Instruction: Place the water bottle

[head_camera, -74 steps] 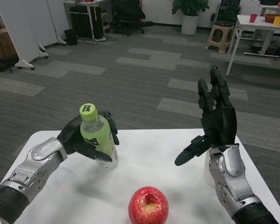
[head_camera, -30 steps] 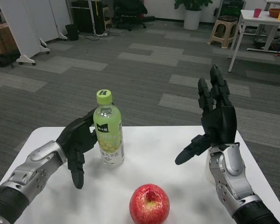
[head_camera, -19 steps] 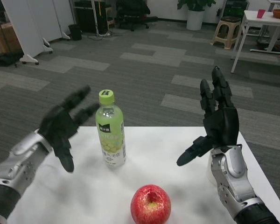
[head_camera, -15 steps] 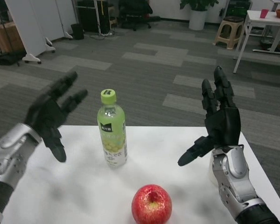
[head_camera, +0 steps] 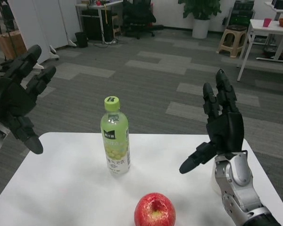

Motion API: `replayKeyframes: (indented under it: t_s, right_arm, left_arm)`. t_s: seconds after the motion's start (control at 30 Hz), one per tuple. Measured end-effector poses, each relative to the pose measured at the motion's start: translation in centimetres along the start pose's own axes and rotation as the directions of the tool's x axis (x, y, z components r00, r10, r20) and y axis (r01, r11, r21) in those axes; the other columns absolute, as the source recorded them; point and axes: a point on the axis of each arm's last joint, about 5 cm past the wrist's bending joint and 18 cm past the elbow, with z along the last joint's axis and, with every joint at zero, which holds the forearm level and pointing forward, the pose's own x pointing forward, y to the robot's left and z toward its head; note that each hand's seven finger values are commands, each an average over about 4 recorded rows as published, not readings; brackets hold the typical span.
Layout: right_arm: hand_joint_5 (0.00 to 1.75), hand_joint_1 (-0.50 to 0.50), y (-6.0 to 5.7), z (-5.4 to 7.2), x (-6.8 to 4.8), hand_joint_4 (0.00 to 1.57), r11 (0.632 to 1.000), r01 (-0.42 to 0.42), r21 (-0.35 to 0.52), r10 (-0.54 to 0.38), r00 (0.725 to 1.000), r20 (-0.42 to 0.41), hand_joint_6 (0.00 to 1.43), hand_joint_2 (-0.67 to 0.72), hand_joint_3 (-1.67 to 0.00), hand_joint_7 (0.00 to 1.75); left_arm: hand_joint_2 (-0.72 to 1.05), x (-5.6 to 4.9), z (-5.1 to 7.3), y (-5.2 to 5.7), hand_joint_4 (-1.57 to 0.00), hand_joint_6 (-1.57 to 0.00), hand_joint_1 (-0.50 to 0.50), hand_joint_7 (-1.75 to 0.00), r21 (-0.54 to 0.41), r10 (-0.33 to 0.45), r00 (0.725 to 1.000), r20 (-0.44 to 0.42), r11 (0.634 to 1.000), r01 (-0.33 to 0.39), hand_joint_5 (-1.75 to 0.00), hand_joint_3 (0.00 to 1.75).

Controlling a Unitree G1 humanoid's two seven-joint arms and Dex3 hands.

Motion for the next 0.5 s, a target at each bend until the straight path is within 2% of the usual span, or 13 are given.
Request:
replayKeyframes:
  t_s: [0.1, 0.5]
  right_arm:
    - [0.0, -0.46, 0.0, 0.4, 0.2, 0.0, 1.0, -0.003, 0.001, 0.003, 1.0, 0.019, 0.0, 0.72, 0.0, 0.0]
    - [0.0, -0.46, -0.2, 1.5, 0.8, 0.0, 1.0, -0.011, -0.007, 0.012, 0.997, 0.074, 0.0, 0.72, 0.0, 0.0]
  left_arm:
    - [-0.72, 0.0, 0.2, -0.1, 0.0, 0.0, -0.48, 0.0, 0.003, -0.005, 1.0, 0.006, 1.0, 0.005, -0.1, 0.09]
    - [-0.64, 0.0, 0.1, -0.2, 0.0, 0.0, -0.48, 0.0, -0.001, -0.005, 1.0, -0.002, 1.0, 0.005, -0.1, 0.09]
